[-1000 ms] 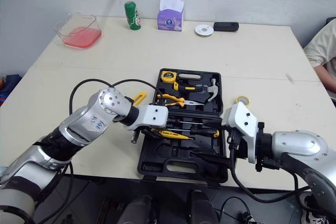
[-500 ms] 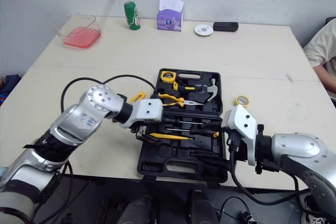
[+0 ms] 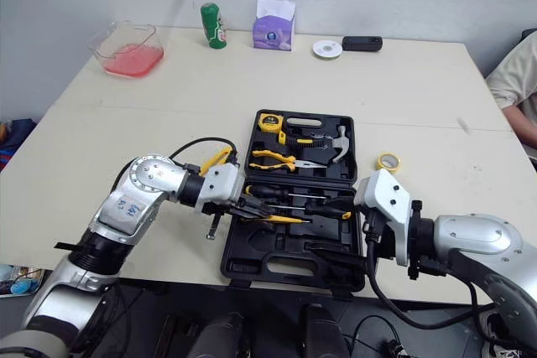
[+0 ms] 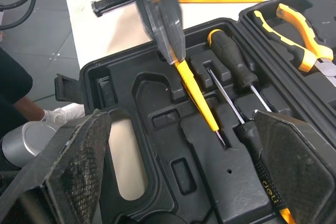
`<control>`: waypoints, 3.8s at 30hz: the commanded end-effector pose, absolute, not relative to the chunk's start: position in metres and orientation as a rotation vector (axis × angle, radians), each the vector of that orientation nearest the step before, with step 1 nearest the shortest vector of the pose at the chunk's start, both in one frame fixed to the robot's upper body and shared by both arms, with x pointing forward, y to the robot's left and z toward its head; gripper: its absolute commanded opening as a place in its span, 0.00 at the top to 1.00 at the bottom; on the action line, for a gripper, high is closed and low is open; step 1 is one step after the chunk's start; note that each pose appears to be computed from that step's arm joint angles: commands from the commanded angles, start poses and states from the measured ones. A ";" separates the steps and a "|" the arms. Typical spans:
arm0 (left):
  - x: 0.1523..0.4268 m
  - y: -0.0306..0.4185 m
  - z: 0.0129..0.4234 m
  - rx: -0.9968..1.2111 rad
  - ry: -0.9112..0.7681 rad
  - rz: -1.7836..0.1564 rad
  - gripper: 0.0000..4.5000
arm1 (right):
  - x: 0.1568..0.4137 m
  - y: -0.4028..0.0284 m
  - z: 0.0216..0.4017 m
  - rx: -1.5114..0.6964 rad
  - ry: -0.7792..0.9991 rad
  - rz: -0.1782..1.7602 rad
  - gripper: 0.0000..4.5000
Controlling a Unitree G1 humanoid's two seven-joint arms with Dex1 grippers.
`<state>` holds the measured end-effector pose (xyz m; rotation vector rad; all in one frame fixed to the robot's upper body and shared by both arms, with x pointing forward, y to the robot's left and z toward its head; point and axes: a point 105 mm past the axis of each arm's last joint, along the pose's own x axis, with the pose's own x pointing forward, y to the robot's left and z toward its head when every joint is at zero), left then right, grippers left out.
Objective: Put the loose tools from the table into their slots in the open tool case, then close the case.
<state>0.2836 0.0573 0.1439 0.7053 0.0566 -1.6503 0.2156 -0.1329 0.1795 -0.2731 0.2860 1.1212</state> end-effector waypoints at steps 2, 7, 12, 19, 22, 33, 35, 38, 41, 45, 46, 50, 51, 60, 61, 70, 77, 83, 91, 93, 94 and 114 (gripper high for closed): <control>0.287 0.057 0.130 0.780 0.049 -1.639 0.99 | 0.215 -0.133 0.186 -0.300 0.255 1.125 0.00; 0.296 0.057 0.123 0.780 0.063 -1.592 0.99 | 0.214 -0.136 0.185 -0.308 0.261 1.115 0.00; 0.305 0.057 0.117 0.788 0.074 -1.549 0.99 | 0.213 -0.137 0.186 -0.308 0.263 1.113 0.00; 0.309 0.056 0.120 0.762 0.051 -1.546 0.99 | 0.213 -0.137 0.185 -0.308 0.265 1.112 0.00; 0.309 0.054 0.124 0.728 0.047 -1.546 0.99 | 0.214 -0.138 0.185 -0.311 0.265 1.113 0.00; 0.321 0.061 0.104 0.810 0.110 -1.471 0.99 | 0.216 -0.137 0.188 -0.312 0.256 1.118 0.00; 0.323 0.062 0.102 0.802 0.121 -1.460 0.99 | 0.216 -0.137 0.188 -0.312 0.256 1.118 0.00; 0.319 0.061 0.099 0.782 0.138 -1.484 0.99 | 0.216 -0.138 0.188 -0.312 0.258 1.117 0.00; 0.308 0.056 0.102 0.691 0.130 -1.542 0.99 | 0.218 -0.141 0.187 -0.310 0.262 1.103 0.00; 0.310 0.063 0.126 0.525 0.072 -1.474 0.99 | 0.225 -0.151 0.193 -0.282 0.210 1.043 0.00; 0.313 0.070 0.132 0.489 0.067 -1.435 0.99 | 0.227 -0.154 0.195 -0.278 0.197 1.031 0.00; 0.305 0.105 0.154 0.271 0.075 -1.315 0.61 | 0.228 -0.162 0.205 -0.257 0.147 1.020 0.00; 0.304 0.119 0.157 0.207 0.086 -1.239 0.52 | 0.229 -0.163 0.210 -0.244 0.128 1.025 0.00; 0.261 0.224 0.141 0.032 0.164 -0.670 0.01 | 0.237 -0.175 0.238 -0.196 0.077 1.088 0.00; 0.251 0.235 0.136 0.034 0.175 -0.613 0.01 | 0.238 -0.174 0.240 -0.192 0.076 1.108 0.00; 0.195 0.288 0.135 0.068 0.196 -0.328 0.01 | 0.261 -0.168 0.244 -0.198 0.061 1.186 0.00; 0.220 0.270 0.145 0.150 0.245 -0.442 0.01 | 0.268 -0.164 0.240 -0.216 0.059 1.196 0.00; 0.271 0.246 0.153 0.246 0.319 -0.539 0.01 | 0.261 -0.159 0.239 -0.230 0.045 1.182 0.00; 0.332 0.208 0.148 0.237 0.425 -0.621 0.01 | 0.246 -0.150 0.231 -0.213 0.039 1.126 0.00; 0.342 0.205 0.142 0.263 0.453 -0.616 0.01 | 0.244 -0.148 0.230 -0.212 0.037 1.120 0.00; 0.347 0.204 0.139 0.279 0.469 -0.612 0.01 | 0.243 -0.146 0.229 -0.212 0.037 1.118 0.00; 0.335 0.196 0.190 0.420 0.342 -0.848 0.65 | 0.232 -0.144 0.220 -0.226 0.091 1.089 0.00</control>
